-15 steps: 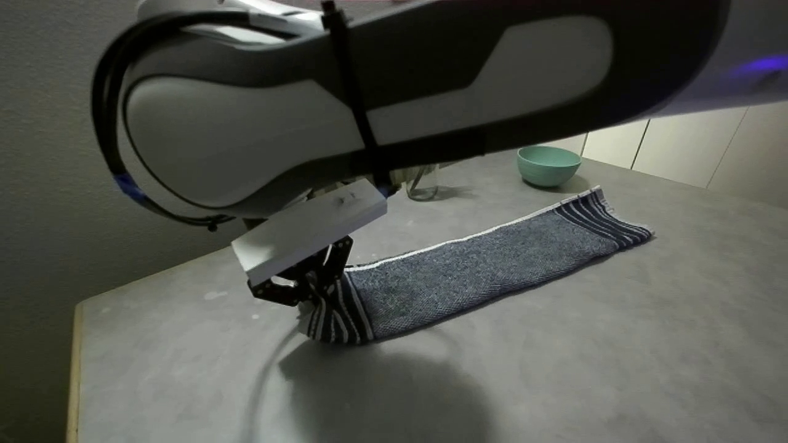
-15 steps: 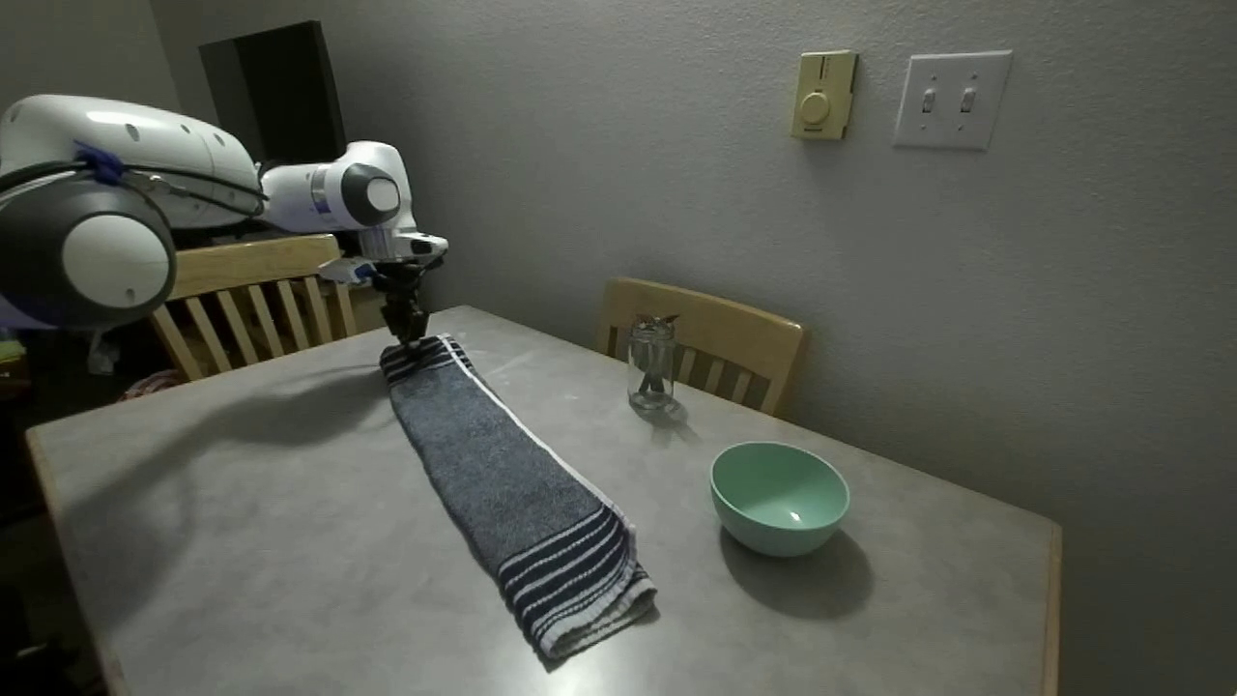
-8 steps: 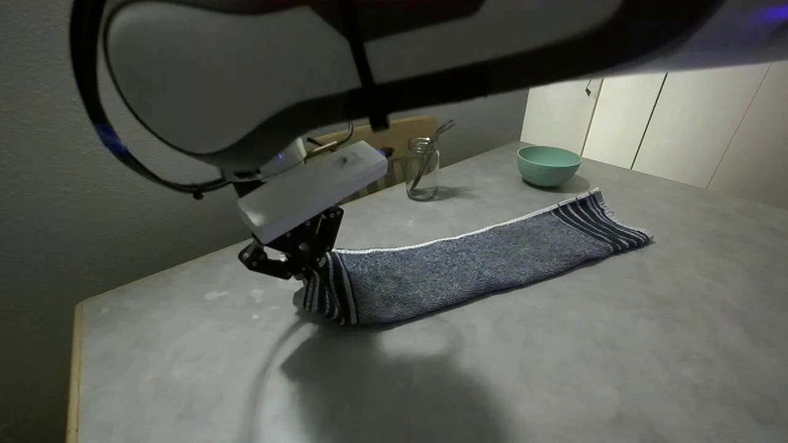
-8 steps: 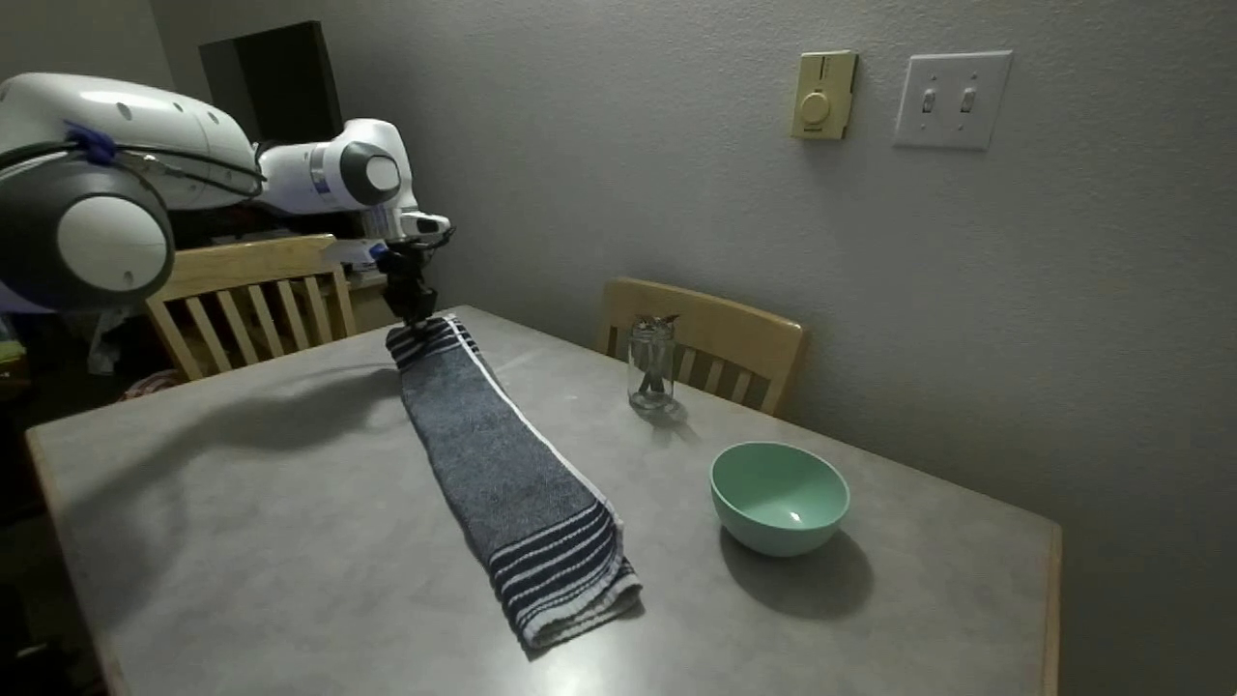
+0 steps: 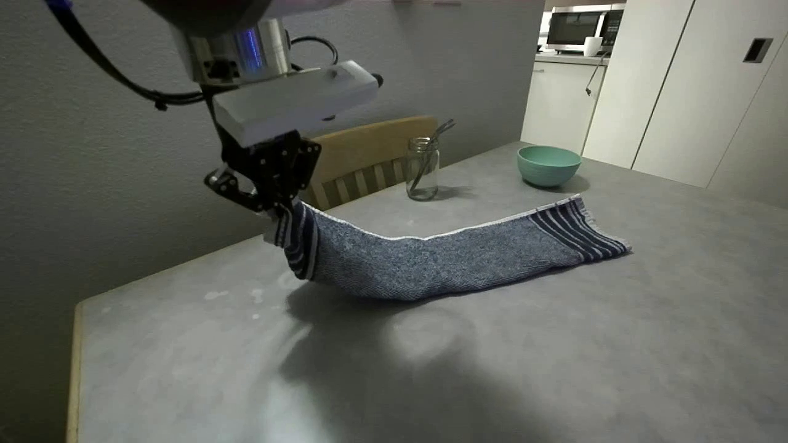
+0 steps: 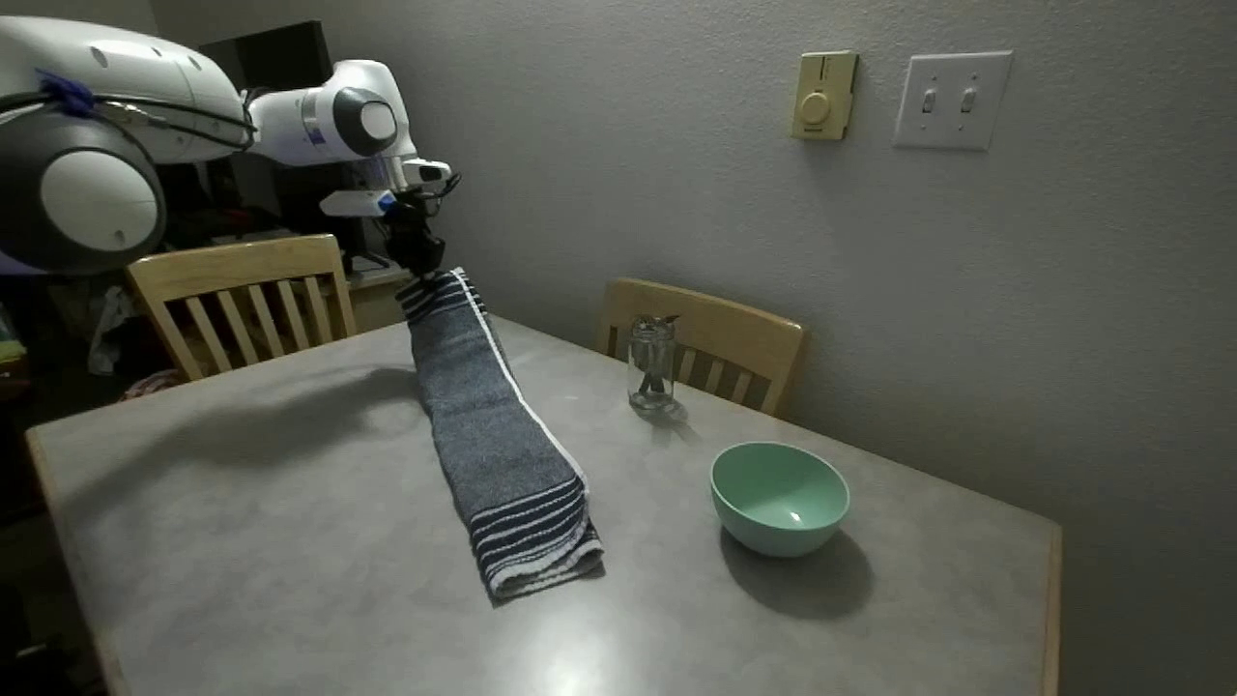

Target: Fold the towel

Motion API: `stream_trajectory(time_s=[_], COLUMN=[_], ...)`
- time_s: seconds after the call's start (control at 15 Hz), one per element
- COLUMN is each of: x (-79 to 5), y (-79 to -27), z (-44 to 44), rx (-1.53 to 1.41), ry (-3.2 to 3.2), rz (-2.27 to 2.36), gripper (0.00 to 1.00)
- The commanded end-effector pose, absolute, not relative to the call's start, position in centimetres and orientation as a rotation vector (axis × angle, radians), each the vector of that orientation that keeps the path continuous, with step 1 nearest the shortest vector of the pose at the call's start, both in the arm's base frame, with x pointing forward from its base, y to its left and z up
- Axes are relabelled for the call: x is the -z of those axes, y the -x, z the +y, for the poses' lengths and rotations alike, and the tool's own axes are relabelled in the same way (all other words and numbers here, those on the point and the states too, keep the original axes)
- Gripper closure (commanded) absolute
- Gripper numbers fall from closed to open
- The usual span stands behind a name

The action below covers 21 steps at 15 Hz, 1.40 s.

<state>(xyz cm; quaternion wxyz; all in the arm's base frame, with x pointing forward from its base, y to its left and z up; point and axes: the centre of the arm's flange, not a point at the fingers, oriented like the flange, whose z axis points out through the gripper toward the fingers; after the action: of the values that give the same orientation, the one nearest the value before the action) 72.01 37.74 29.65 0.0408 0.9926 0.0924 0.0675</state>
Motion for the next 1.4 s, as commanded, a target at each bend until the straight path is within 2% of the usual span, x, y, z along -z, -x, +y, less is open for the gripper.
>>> stream_trajectory(time_s=[0.0,0.67,1.33], x=[-31.4,-36.9,-36.7], y=[-67.1,-68.8,-68.4], z=[32.0,27.8,25.7], rx=[-0.274,-0.349,-0.195], ry=[-3.057,-2.920,-2.846], rz=[0.366,0.522,0.400], gripper=[0.98,0.98,0.98])
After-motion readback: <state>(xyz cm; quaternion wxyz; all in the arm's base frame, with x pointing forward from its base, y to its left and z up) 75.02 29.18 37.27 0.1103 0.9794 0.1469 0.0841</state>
